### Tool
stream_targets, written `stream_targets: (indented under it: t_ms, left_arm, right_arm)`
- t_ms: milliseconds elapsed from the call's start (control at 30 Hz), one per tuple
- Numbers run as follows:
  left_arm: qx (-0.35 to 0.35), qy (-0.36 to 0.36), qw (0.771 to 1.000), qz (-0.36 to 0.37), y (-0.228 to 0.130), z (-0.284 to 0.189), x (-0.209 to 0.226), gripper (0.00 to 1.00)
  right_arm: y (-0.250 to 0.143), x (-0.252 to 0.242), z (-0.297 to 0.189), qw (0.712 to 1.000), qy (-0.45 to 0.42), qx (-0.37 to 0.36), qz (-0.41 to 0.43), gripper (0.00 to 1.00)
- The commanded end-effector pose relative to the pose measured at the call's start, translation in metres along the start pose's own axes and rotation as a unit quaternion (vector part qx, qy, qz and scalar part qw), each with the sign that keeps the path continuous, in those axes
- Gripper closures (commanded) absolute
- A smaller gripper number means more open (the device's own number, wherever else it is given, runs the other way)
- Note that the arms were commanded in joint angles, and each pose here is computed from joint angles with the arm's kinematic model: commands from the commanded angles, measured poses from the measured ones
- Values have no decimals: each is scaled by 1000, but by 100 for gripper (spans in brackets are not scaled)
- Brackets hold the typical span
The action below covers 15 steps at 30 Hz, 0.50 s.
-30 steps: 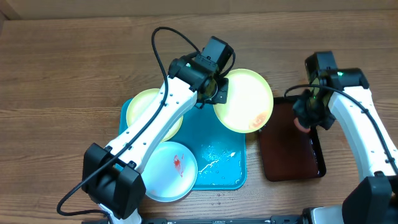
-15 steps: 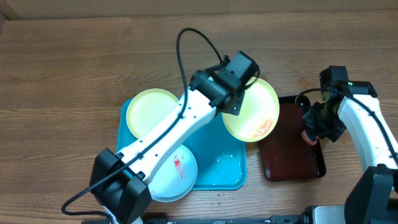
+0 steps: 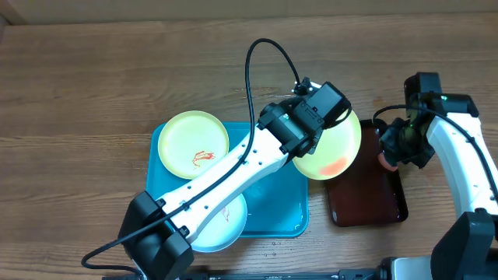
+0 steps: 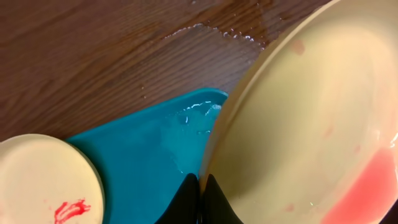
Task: Clean dirty plates on tray and stack at the side
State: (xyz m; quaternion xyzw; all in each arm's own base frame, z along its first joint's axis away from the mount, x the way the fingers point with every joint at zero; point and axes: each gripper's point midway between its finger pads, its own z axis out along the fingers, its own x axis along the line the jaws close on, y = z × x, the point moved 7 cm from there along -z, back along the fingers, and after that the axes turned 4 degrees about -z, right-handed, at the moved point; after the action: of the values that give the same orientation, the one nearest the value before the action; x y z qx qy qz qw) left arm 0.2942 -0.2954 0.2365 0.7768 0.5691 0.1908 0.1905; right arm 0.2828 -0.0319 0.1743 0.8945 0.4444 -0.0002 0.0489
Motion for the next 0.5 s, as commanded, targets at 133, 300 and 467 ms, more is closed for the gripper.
stream_targets:
  t_ms: [133, 300, 467]
  left_arm:
    - [-36, 16, 999, 4, 6, -10, -12, 96]
    - [-46, 20, 999, 8, 6, -12, -17, 96]
    - [-76, 31, 996, 19, 9, -16, -24, 96]
  right_arm:
    - [35, -32, -36, 996, 18, -41, 82, 96]
    - [53, -85, -51, 985, 8, -43, 167, 96]
    - [59, -108, -58, 979, 43, -38, 195, 96]
